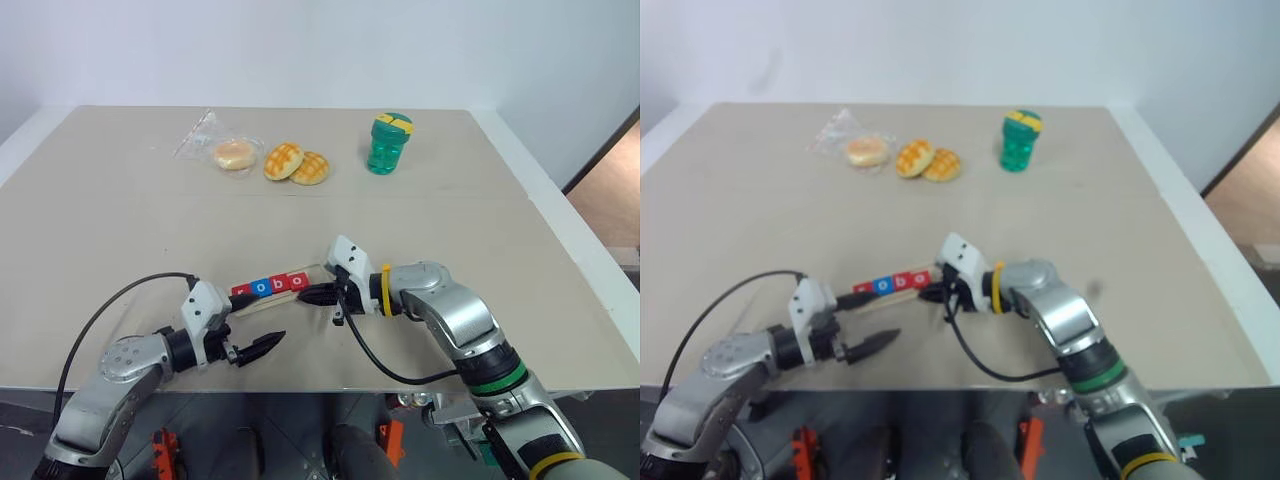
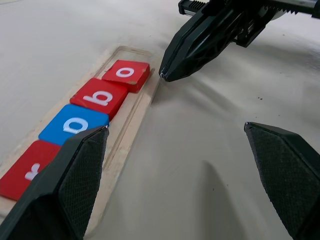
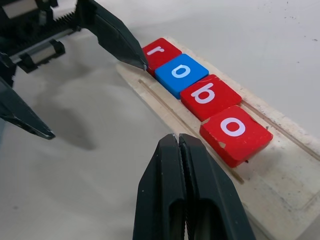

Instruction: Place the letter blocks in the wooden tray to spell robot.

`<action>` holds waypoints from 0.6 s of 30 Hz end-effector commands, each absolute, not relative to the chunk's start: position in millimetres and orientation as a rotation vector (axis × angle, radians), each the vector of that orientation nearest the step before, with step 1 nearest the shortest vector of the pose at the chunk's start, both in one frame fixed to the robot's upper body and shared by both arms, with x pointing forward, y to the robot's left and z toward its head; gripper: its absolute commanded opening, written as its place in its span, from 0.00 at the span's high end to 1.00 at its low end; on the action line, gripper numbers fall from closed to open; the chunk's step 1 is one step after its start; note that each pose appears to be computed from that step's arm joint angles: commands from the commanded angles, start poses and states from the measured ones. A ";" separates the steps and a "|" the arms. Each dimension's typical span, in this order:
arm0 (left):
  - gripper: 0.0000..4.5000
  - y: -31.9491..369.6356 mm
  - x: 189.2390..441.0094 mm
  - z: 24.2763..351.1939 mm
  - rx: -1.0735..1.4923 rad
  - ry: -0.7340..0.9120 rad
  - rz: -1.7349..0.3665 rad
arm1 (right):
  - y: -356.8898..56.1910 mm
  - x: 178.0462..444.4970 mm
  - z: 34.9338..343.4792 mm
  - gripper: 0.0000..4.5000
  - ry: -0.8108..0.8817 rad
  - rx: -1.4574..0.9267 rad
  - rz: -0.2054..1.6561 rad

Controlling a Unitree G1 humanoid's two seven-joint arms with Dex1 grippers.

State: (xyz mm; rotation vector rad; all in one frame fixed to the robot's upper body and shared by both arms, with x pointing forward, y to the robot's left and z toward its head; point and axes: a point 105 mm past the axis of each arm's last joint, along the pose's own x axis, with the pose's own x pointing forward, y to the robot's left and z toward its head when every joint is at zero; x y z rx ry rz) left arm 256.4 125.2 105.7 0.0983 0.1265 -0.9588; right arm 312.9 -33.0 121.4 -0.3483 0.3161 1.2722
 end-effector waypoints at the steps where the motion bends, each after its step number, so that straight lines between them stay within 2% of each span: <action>1: 0.00 125.3 256.4 115.8 0.126 0.081 -0.946 | -28.4 318.9 128.8 0.99 0.261 -0.384 1.271; 18: 0.00 123.8 253.6 111.7 0.136 0.087 -0.932 | -18.1 334.3 129.9 0.99 0.217 -0.431 1.267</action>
